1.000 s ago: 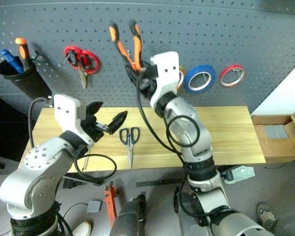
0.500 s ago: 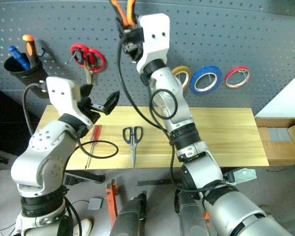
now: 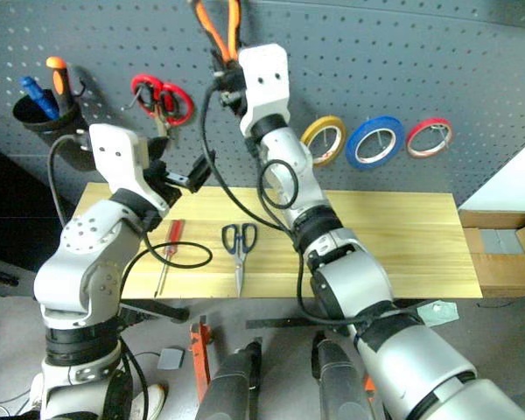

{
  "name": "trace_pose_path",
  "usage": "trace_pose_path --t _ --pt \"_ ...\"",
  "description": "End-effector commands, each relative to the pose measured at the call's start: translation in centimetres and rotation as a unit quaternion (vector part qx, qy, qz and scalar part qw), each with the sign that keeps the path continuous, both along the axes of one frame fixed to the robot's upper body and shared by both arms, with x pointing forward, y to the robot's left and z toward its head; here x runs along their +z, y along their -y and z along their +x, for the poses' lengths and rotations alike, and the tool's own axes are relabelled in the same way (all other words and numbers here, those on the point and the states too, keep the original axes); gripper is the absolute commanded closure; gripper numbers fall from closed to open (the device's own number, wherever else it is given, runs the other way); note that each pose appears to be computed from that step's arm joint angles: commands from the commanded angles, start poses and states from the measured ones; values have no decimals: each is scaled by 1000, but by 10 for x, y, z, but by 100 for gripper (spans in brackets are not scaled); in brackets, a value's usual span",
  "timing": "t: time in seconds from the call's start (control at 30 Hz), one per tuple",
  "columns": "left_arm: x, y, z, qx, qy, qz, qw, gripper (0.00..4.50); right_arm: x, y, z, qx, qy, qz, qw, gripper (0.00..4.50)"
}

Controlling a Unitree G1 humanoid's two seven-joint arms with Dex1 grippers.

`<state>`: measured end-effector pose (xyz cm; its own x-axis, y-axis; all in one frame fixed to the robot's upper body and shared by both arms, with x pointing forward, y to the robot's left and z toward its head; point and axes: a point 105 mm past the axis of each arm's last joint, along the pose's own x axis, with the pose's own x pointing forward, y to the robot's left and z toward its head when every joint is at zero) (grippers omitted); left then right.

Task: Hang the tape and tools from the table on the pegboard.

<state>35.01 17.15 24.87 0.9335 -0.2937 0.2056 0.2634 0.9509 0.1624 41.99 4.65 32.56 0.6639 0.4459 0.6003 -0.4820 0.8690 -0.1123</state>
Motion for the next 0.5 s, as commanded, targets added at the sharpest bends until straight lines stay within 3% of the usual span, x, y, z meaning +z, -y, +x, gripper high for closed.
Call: trace_pose_path --t 0.03,0.5 --pt "7 5 -5 -10 19 7 1000 0 25 -2 -9 -1 46 10 999 277" --pt "7 4 -3 -11 18 10 1000 0 57 15 -10 -38 83 30 995 277"
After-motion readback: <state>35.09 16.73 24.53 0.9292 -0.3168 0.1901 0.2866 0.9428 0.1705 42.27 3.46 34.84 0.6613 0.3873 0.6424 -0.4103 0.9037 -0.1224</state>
